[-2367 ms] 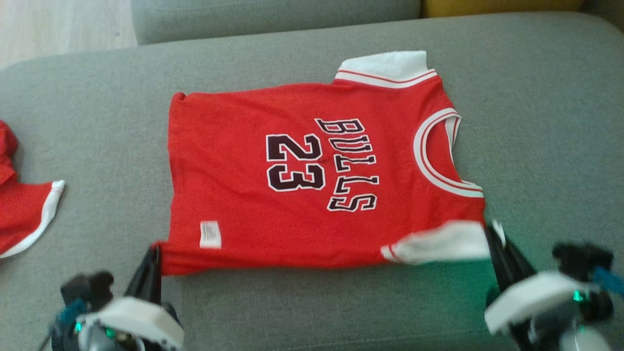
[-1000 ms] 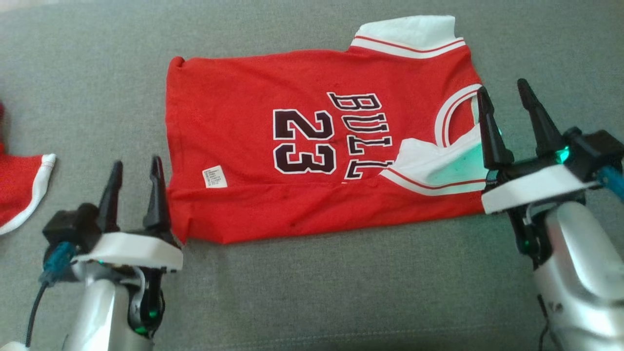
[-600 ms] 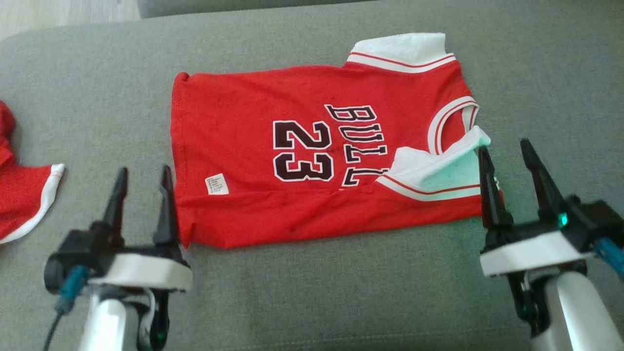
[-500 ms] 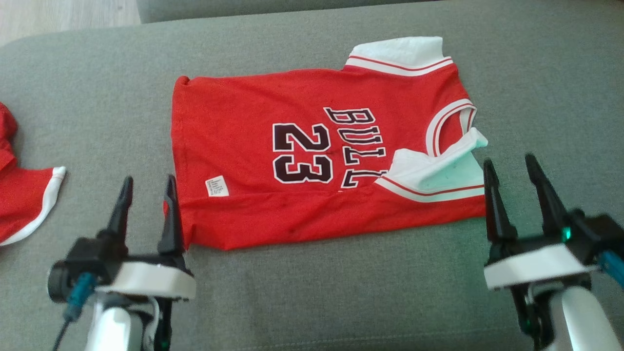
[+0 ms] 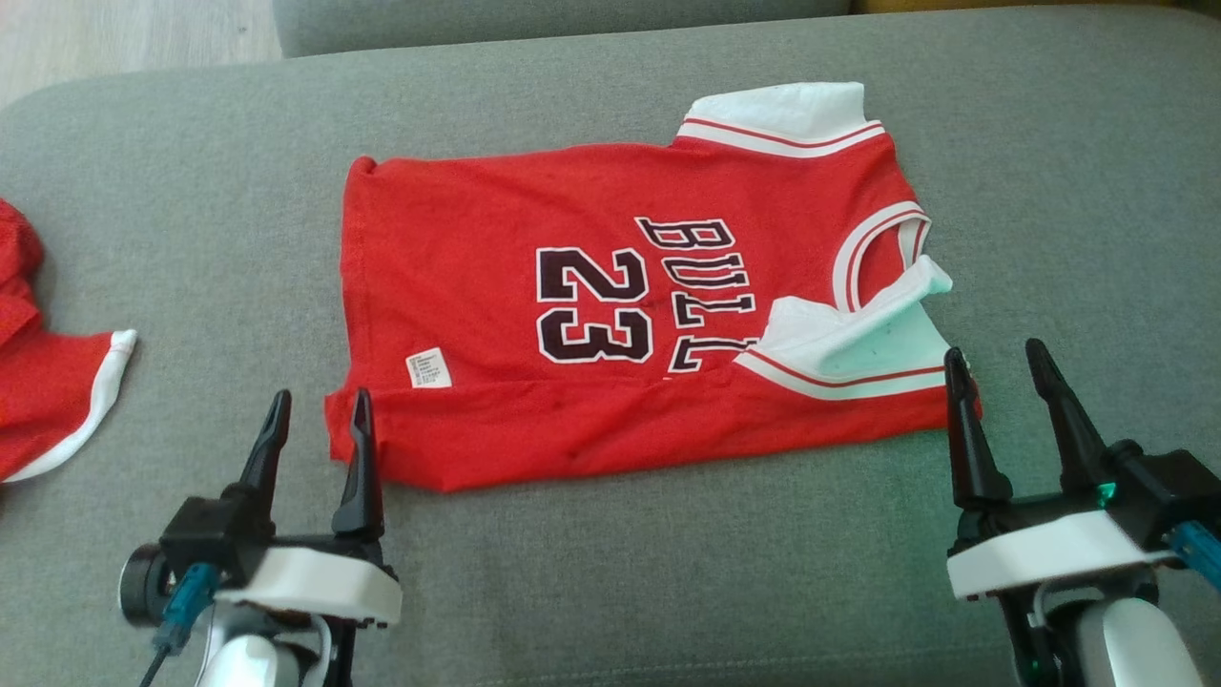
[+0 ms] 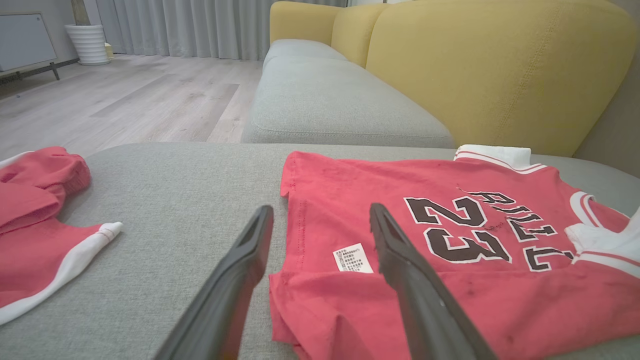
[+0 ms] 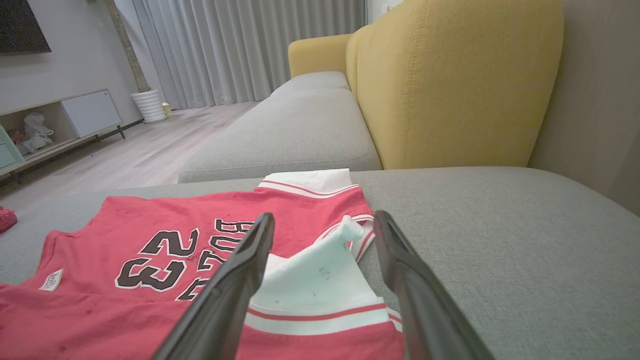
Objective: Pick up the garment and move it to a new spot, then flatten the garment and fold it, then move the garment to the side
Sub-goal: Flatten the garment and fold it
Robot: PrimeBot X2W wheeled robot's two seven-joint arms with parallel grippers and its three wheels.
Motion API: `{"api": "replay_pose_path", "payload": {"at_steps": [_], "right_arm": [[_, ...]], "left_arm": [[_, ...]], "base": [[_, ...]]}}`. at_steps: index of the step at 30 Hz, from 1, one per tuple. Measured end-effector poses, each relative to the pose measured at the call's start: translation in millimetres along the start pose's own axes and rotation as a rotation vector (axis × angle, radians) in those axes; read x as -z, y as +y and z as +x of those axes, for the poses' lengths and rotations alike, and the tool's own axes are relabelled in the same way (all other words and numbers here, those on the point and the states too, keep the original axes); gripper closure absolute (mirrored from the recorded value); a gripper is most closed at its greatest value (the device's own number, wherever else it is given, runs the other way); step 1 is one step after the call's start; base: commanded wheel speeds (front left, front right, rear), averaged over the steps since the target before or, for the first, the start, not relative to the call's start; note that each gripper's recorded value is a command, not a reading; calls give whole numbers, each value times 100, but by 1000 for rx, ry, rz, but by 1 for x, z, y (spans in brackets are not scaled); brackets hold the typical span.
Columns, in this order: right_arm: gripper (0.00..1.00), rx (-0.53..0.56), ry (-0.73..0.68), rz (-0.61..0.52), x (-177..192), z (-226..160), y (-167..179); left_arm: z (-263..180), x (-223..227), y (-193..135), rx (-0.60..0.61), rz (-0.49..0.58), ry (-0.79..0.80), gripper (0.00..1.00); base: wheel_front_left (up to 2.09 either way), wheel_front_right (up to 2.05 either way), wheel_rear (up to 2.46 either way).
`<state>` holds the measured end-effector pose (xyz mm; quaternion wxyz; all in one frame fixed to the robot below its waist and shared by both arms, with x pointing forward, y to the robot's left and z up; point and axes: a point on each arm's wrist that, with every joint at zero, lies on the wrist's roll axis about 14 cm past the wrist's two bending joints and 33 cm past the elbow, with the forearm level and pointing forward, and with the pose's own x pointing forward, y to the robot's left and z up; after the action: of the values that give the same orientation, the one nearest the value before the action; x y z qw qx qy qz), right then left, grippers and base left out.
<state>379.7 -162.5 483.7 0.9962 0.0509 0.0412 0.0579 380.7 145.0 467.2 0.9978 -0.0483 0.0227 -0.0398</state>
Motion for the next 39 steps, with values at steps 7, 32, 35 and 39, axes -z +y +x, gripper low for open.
{"api": "replay_pose_path", "payload": {"at_steps": [7,32,35,39], "right_arm": [[0,1,5,4,0,0,0],[0,128,428,82,117,22,-42],[0,131,434,95,119,24,-42],[100,128,431,124,119,24,-38]], "left_arm": [[-1,2,-1,0,-2,6,0],[17,104,5,-28,-141,375,0],[19,107,5,-24,-160,385,60],[20,107,3,-20,-171,384,100]], "base": [[0,0,0],[0,0,0],[0,0,0],[0,0,0]]}}
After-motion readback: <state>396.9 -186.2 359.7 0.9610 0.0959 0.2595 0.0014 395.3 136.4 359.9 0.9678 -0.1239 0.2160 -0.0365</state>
